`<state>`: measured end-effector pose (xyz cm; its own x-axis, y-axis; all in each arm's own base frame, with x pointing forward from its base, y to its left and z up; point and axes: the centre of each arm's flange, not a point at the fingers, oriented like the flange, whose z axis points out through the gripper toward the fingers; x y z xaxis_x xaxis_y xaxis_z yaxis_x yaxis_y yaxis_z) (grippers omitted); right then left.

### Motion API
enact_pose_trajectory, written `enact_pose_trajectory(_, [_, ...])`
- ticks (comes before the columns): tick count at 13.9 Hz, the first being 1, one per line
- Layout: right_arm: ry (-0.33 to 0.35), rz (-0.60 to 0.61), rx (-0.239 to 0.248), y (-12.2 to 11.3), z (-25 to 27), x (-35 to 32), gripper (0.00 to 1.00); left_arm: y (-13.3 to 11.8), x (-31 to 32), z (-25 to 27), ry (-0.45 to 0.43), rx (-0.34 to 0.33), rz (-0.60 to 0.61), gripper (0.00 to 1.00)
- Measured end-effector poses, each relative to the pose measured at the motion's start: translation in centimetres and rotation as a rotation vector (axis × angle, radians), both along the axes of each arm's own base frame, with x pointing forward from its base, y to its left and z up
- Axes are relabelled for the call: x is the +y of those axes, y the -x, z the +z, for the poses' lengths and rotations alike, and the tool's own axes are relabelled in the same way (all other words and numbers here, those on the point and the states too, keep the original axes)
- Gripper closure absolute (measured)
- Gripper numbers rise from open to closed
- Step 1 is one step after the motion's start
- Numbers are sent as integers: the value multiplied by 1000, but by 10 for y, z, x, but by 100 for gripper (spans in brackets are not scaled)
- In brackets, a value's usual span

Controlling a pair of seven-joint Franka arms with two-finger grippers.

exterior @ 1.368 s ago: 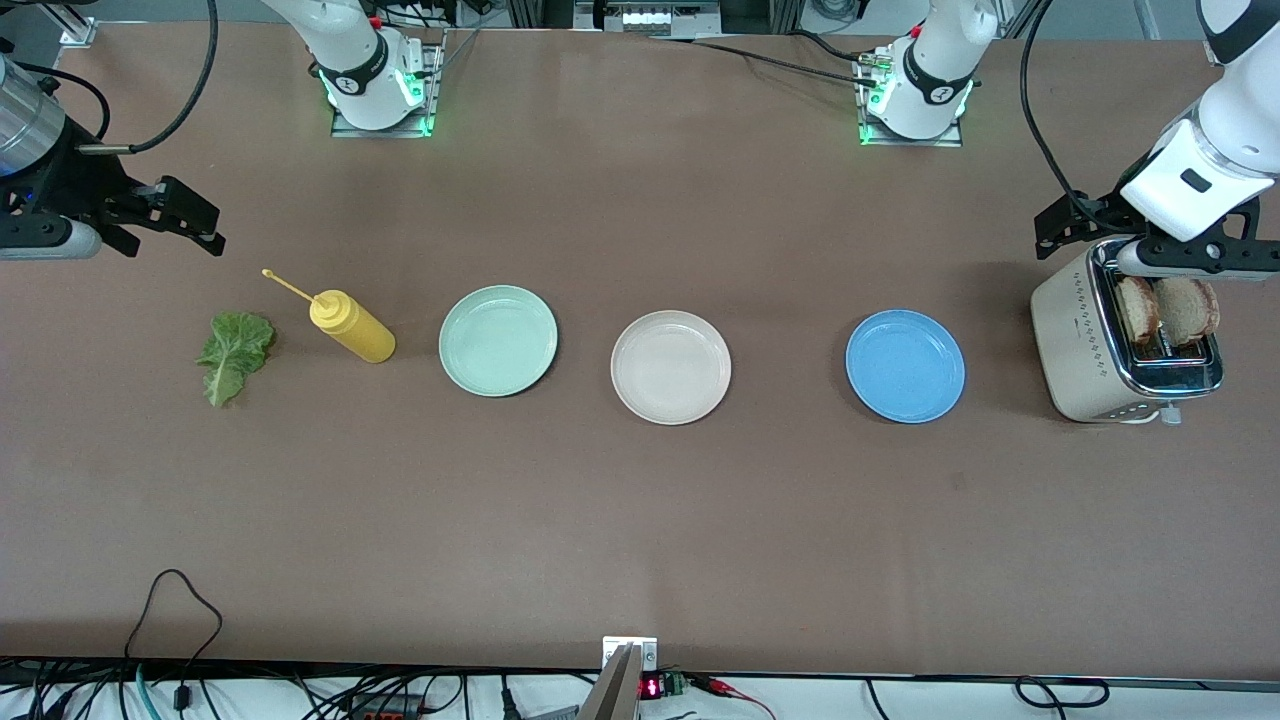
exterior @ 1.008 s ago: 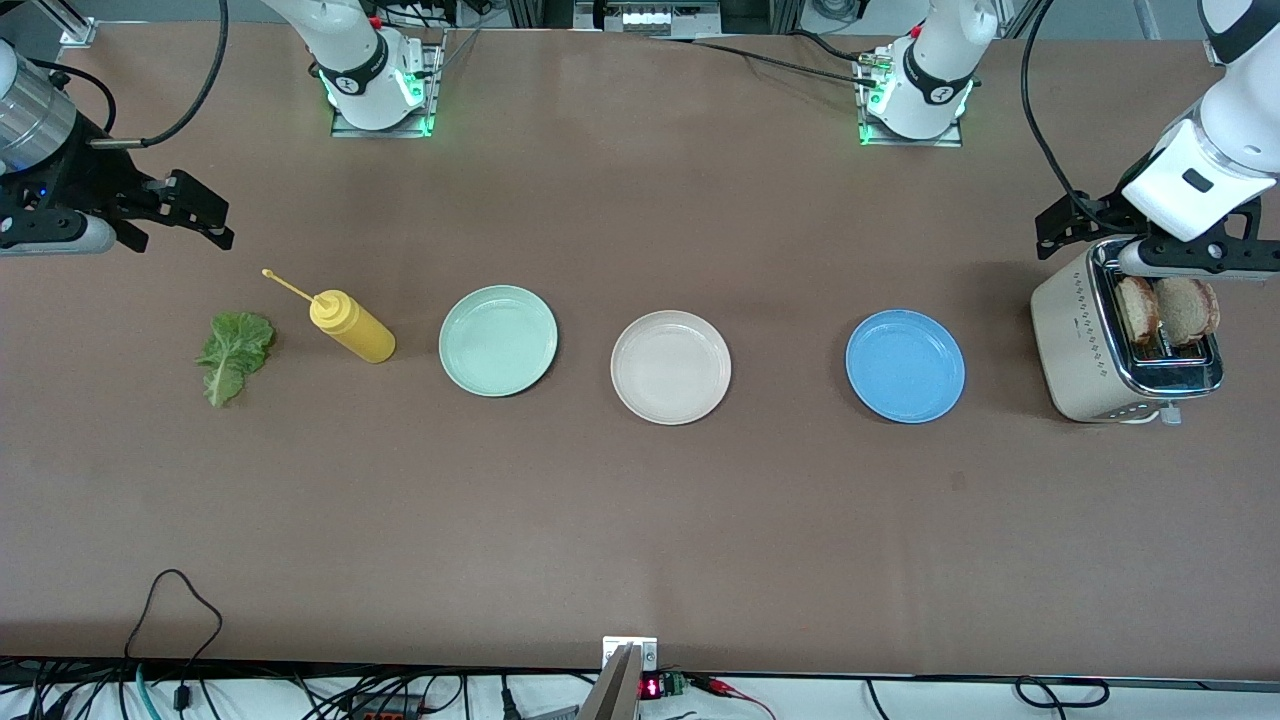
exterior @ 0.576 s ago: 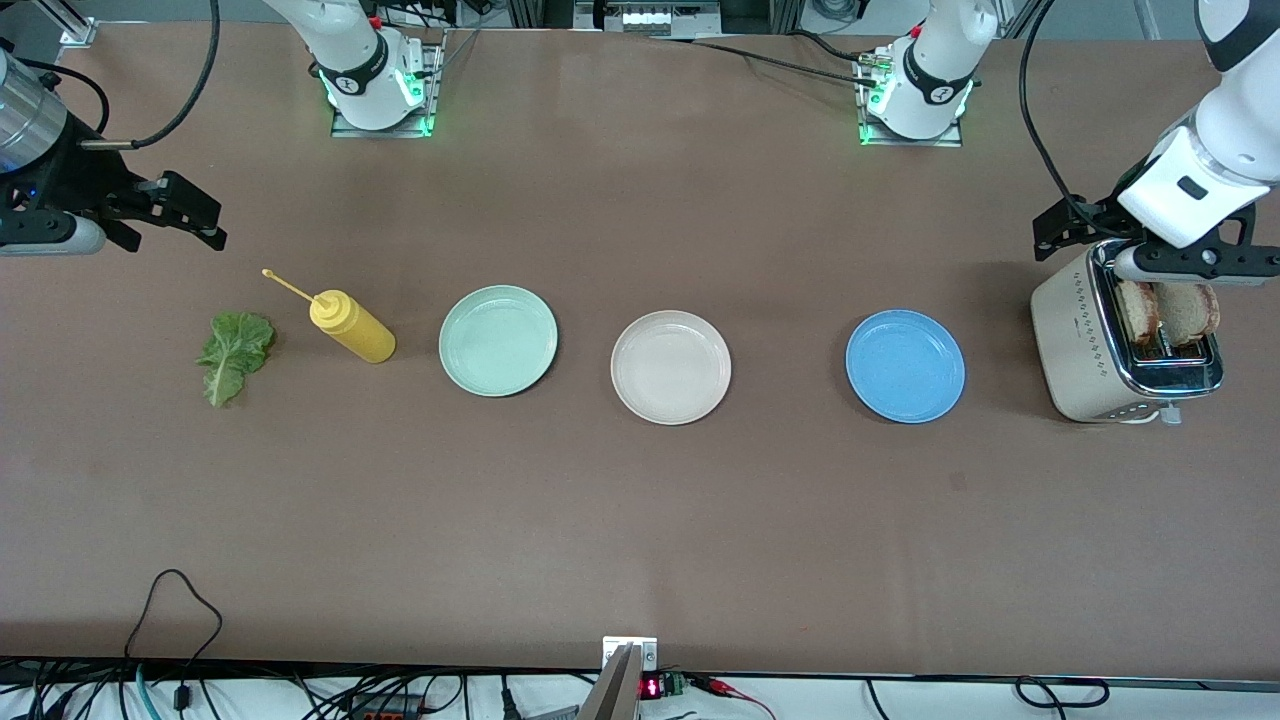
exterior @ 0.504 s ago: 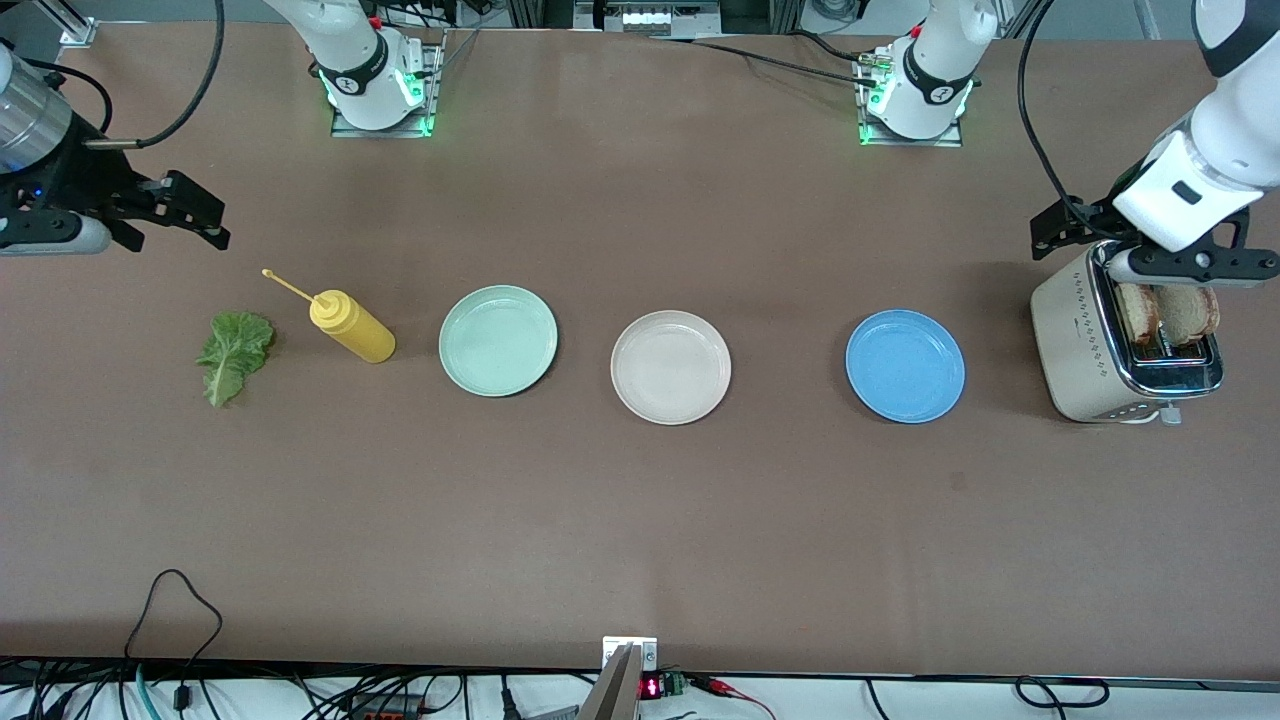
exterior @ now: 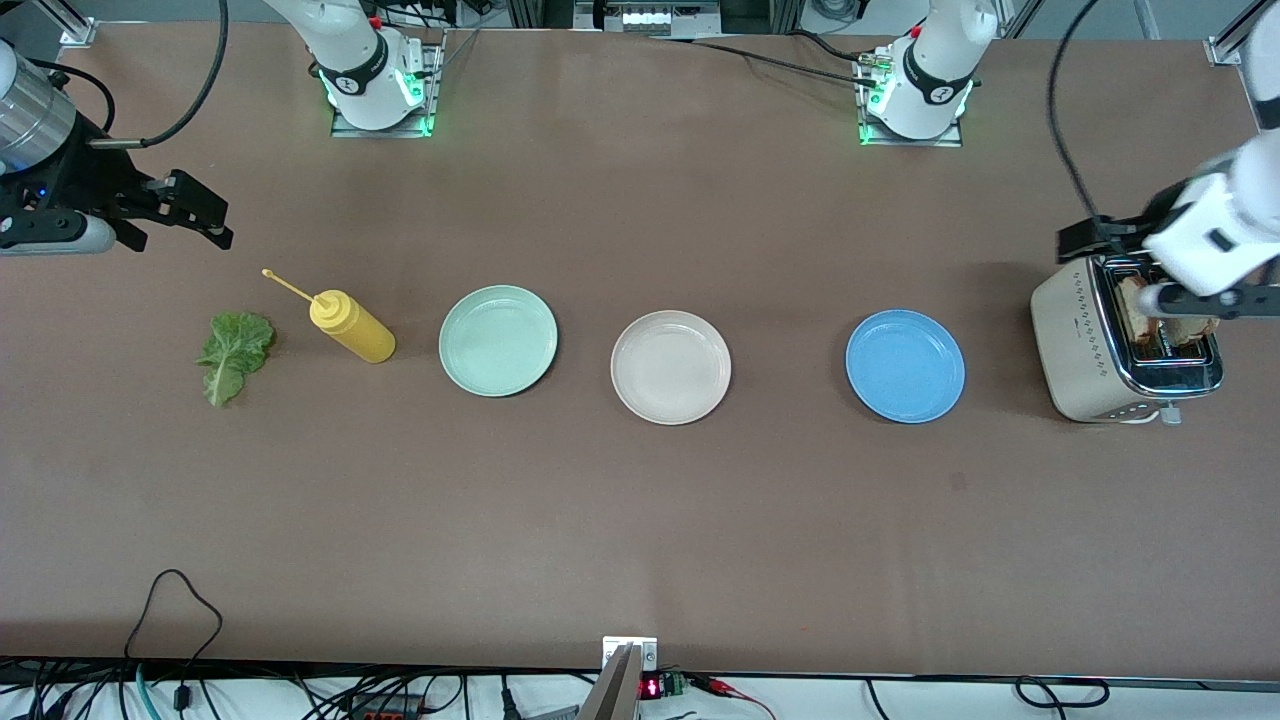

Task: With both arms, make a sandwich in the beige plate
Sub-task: 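Lower the left gripper into the toaster and grasp a bread slice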

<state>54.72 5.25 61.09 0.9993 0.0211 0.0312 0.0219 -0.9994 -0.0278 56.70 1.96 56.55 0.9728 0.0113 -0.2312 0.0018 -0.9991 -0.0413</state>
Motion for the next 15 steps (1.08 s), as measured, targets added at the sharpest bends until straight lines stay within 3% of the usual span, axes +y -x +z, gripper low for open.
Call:
enact_pose_trajectory(5, [1,-1,20,-2,-8,-1,0,-3,73,-36,-103,-5,-44,0])
enact_pose_trajectory(8, [2,-1,46,-5,-20,-1,0,-1,99,-87,-102,-61,-93,0])
enact_pose_trajectory(14, [3,6,63,-5,-28,3,0,43,145,-178,-88,-162,-130,2])
enact_pose_trajectory(15, [3,11,64,-4,-28,6,0,52,150,-188,-84,-159,-131,13])
